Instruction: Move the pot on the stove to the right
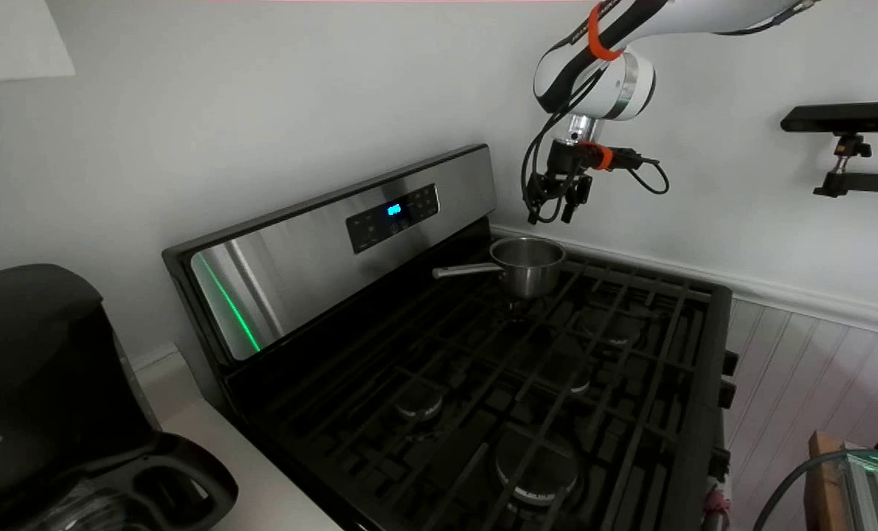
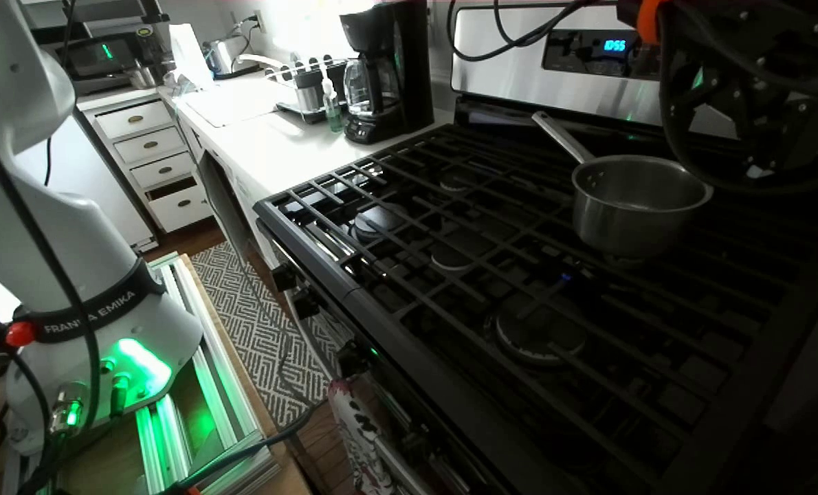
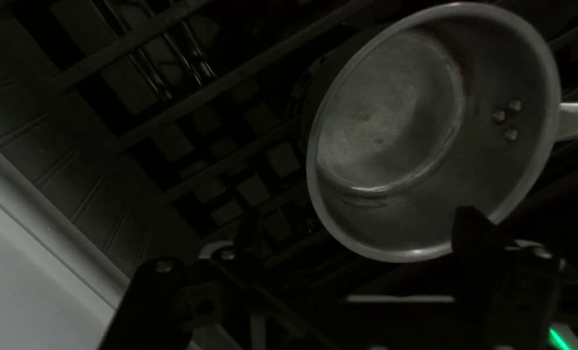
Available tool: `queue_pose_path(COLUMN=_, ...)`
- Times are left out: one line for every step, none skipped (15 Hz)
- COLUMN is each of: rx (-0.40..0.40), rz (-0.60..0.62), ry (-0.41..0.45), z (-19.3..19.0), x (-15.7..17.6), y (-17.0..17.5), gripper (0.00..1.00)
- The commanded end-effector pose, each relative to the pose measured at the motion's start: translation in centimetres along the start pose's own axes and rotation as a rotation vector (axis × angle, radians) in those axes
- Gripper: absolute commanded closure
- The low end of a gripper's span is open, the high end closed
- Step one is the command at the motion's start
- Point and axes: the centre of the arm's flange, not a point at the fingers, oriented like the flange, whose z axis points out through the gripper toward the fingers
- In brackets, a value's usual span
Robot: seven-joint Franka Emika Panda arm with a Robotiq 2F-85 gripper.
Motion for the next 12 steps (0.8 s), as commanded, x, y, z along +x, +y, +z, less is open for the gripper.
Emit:
queue_pose_path(rx=0.003, rz=0.03, ry=0.058, z=-2.0, x=-4.3, y=-0.8, gripper=0.0)
queue_pose_path(rx=-0.002, rz=0.028, ry=0.077, z=-2.4, x=-5.1, y=-0.8, gripper=0.0)
queue_pose_path(rx=-0.009, rz=0.031, ry=0.098, z=-2.8, x=-5.8, y=-0.8, gripper=0.0)
queue_pose_path(rx=-0.012, rz=0.03, ry=0.115, z=-3.2, x=-6.6, y=-0.9, gripper=0.0)
queue_pose_path(rx=-0.013, rz=0.03, ry=0.131, z=-3.5, x=-7.3, y=-0.9, gripper=0.0)
queue_pose_path(rx=-0.014, rz=0.032, ry=0.142, z=-3.9, x=-8.0, y=-1.0, gripper=0.0)
queue_pose_path(rx=-0.016, rz=0.036, ry=0.154, z=-4.2, x=-8.6, y=-1.1, gripper=0.0)
queue_pose_path(rx=-0.016, rz=0.041, ry=0.165, z=-4.6, x=-9.2, y=-1.1, gripper=0.0)
queue_pose_path(rx=-0.016, rz=0.04, ry=0.174, z=-4.9, x=-9.7, y=-1.2, gripper=0.0)
queue_pose_path(rx=-0.018, rz=0.046, ry=0.183, z=-5.2, x=-10.4, y=-1.3, gripper=0.0)
queue_pose_path(rx=-0.021, rz=0.048, ry=0.19, z=-5.4, x=-10.9, y=-1.4, gripper=0.0)
queue_pose_path(rx=-0.026, rz=0.052, ry=0.197, z=-5.8, x=-11.3, y=-1.5, gripper=0.0)
